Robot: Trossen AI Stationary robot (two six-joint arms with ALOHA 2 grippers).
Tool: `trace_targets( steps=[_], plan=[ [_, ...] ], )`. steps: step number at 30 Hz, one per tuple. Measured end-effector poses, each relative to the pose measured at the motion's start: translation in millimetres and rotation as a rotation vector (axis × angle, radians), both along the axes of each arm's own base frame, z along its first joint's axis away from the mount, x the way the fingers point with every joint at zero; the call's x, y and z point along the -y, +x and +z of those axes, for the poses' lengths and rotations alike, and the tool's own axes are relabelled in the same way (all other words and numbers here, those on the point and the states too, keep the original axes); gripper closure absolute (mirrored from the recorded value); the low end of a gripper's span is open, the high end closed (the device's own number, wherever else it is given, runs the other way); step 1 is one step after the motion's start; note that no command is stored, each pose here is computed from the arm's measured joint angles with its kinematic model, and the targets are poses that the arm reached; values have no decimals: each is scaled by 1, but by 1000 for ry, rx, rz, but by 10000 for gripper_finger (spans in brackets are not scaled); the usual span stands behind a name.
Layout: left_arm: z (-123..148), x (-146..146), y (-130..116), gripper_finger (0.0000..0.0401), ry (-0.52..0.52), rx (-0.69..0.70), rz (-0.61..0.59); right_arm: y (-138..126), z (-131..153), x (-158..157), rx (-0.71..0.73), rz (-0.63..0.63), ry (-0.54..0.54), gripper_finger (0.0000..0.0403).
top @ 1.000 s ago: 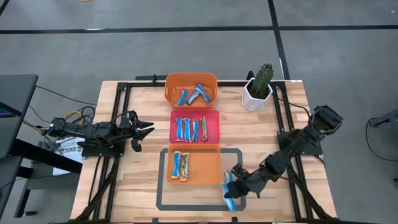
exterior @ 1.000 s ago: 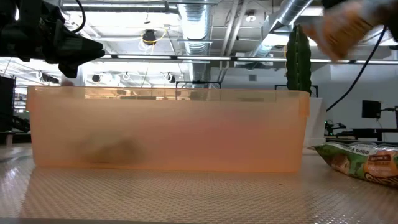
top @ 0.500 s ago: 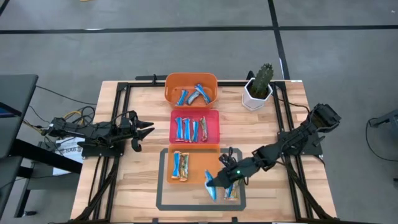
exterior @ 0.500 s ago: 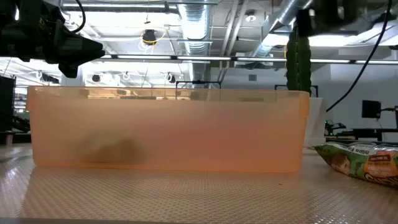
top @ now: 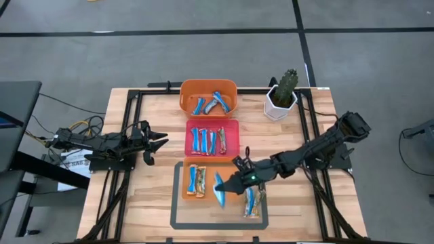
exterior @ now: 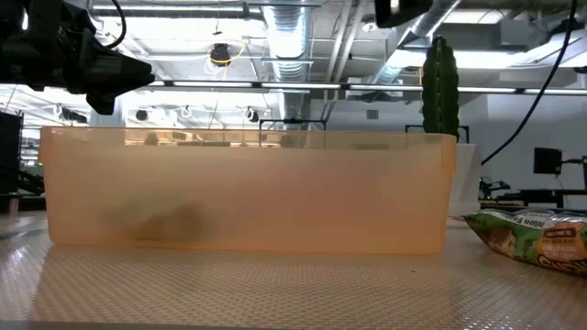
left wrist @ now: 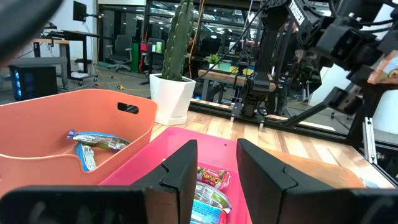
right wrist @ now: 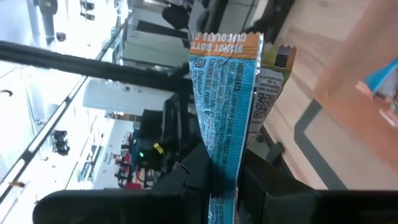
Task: Pick and place Granola Bars by type
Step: Put the yellow granola bar into the bottom orange bin
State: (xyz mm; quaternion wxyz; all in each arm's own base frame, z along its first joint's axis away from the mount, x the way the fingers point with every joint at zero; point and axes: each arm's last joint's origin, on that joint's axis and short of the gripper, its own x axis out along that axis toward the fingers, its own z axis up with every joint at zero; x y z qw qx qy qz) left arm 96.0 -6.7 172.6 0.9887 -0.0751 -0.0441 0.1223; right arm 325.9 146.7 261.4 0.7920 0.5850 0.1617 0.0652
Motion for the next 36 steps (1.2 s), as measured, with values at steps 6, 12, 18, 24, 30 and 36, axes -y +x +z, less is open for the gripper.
trace_targets(
  steps=[6, 12, 18, 24, 30, 36],
  plan=[
    [0, 0, 0, 296, 0, 0, -1, 3, 0, 7, -2, -18, -1, 360],
    [0, 0, 0, 296, 0, 0, 0, 5, -7, 16, -82, -49, -10, 360],
    [0, 0, 0, 296, 0, 0, 0, 6, -18, 31, -227, -108, -10, 360],
    [0, 0, 0, 296, 0, 0, 0, 9, -17, 49, -391, -170, -95, 360],
    [0, 0, 0, 296, 0, 0, 0, 18, -7, 61, -428, -216, -141, 360],
    [0, 0, 0, 296, 0, 0, 0, 27, -11, 64, -446, -228, -131, 360]
  ],
)
